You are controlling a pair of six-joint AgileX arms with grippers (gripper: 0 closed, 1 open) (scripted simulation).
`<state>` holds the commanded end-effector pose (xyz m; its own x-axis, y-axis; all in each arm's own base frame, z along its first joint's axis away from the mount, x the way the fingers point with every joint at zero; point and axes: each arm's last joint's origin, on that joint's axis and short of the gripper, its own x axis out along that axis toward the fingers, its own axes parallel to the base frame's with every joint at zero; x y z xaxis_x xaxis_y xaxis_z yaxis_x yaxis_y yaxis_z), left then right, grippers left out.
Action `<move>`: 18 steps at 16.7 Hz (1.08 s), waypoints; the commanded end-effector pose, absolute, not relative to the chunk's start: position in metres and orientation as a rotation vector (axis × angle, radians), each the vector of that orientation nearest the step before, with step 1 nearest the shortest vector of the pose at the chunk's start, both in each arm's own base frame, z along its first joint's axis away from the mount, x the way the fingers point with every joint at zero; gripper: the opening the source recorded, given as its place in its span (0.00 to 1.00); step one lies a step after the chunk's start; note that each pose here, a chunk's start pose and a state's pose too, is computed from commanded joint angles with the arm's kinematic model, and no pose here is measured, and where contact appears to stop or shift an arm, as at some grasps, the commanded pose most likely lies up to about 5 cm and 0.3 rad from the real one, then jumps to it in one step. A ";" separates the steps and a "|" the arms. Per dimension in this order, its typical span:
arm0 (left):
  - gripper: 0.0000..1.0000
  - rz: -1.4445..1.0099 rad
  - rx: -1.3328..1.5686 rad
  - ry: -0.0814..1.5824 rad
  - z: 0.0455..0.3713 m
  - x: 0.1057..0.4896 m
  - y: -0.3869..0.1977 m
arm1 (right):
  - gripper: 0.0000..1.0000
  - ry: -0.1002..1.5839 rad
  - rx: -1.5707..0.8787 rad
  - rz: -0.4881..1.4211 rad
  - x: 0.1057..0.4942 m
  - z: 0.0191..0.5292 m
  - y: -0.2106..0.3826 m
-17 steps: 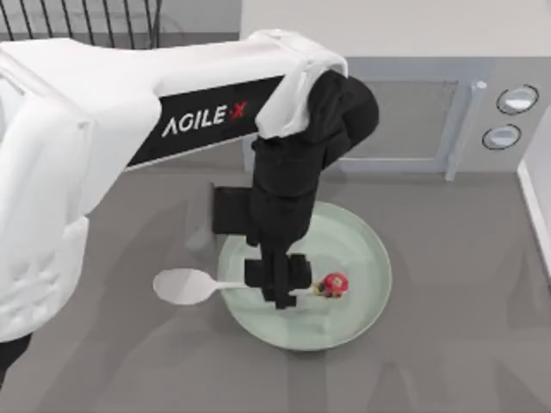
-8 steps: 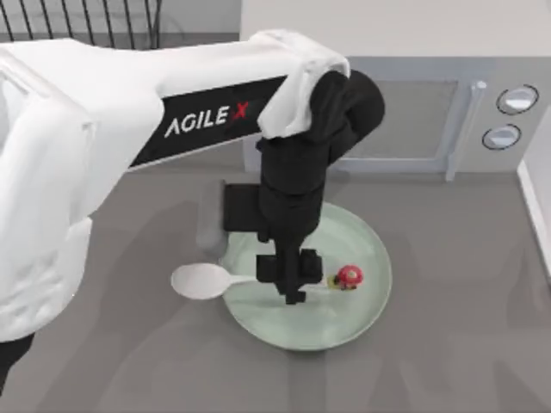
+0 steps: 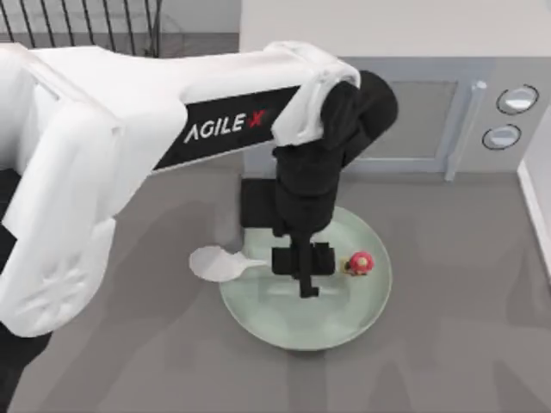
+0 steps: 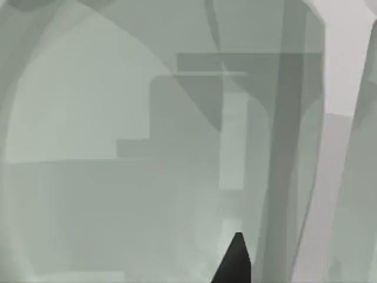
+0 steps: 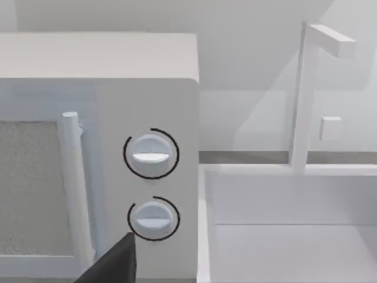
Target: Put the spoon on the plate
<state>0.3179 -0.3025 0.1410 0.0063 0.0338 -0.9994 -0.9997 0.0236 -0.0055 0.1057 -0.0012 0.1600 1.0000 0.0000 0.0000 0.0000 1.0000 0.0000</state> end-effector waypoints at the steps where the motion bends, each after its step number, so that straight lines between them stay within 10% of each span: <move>1: 0.00 1.207 -1.166 1.190 0.139 0.318 -0.302 | 1.00 0.000 0.000 0.000 0.106 0.160 -0.001; 5: 0.00 1.207 -1.166 1.190 0.139 0.318 -0.302 | 1.00 0.000 0.000 0.000 0.106 0.160 -0.001; 18: 0.98 1.207 -1.166 1.190 0.139 0.318 -0.302 | 1.00 0.000 0.000 0.000 0.106 0.160 -0.001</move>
